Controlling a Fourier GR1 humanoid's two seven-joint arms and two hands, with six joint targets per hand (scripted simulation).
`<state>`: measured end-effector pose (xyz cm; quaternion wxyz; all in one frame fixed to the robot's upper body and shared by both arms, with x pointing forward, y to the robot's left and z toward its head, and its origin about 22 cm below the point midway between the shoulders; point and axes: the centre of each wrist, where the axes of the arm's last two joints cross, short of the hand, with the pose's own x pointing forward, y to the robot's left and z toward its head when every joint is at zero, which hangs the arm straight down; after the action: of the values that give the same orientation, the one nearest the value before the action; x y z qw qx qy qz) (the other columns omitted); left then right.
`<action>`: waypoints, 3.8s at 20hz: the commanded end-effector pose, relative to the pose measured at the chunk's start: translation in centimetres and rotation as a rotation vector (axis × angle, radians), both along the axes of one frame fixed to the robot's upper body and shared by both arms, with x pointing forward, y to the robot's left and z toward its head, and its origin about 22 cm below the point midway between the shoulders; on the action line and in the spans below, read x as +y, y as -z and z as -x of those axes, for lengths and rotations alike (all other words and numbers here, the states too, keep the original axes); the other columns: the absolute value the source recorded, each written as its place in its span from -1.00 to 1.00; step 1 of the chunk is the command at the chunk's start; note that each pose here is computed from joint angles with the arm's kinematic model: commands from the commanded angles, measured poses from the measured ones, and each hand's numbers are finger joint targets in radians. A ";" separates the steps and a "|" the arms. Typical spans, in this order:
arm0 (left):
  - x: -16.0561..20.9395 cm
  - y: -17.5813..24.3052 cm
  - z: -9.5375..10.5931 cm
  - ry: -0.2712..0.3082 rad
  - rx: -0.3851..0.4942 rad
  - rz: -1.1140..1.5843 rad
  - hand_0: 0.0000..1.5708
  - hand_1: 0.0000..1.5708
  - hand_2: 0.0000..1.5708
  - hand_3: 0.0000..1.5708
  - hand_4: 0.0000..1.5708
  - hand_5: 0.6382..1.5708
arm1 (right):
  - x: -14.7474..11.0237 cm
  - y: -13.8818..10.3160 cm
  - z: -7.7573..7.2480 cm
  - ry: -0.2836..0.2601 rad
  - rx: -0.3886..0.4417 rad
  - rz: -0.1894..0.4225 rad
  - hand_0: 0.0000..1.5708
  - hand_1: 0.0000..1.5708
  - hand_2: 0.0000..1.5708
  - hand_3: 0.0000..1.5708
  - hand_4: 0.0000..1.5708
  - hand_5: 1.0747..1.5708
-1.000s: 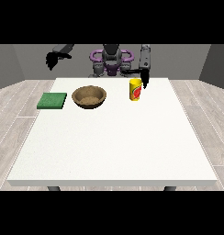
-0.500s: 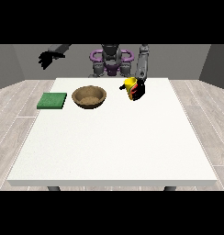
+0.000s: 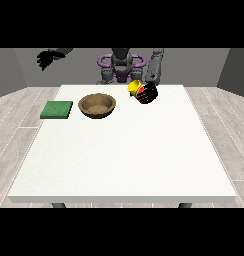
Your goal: Pick the cup and pour the ball into the bowl, then pick the bowl and place it on the pad
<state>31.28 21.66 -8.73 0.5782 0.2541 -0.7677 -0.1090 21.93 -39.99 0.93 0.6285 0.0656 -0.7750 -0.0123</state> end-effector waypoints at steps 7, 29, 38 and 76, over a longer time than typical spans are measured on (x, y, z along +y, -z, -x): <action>-1.4 -3.2 -4.3 -0.013 0.026 -0.632 0.67 0.67 1.00 1.00 0.53 0.98 | -1.1 -2.4 -3.0 0.065 0.098 0.047 -1.00 -1.00 -1.00 -1.00 -0.25 0.99; -17.6 -9.1 -4.4 -0.029 0.122 -1.301 -0.47 -0.47 0.92 0.64 -0.11 0.99 | -2.0 1.7 -3.2 0.067 0.239 0.030 -1.00 -1.00 -1.00 -1.00 -0.15 0.96; -19.5 -13.3 -4.4 0.041 0.099 -1.346 -1.00 -1.00 0.50 0.88 0.16 1.00 | 1.2 1.7 -5.4 0.047 0.245 0.009 -1.00 -1.00 -1.00 -1.00 -0.10 0.99; 14.4 -30.4 -5.1 0.392 -0.077 0.470 -1.00 -1.00 -1.00 -1.00 -0.65 0.87 | 9.4 4.5 -10.6 0.238 0.158 -0.139 -1.00 -1.00 -1.00 -1.00 -1.00 0.99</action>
<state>36.84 33.95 23.27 0.5485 -0.0370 -0.8340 -0.0464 31.71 -33.01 -2.42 0.6568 0.0152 -0.7361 -0.1629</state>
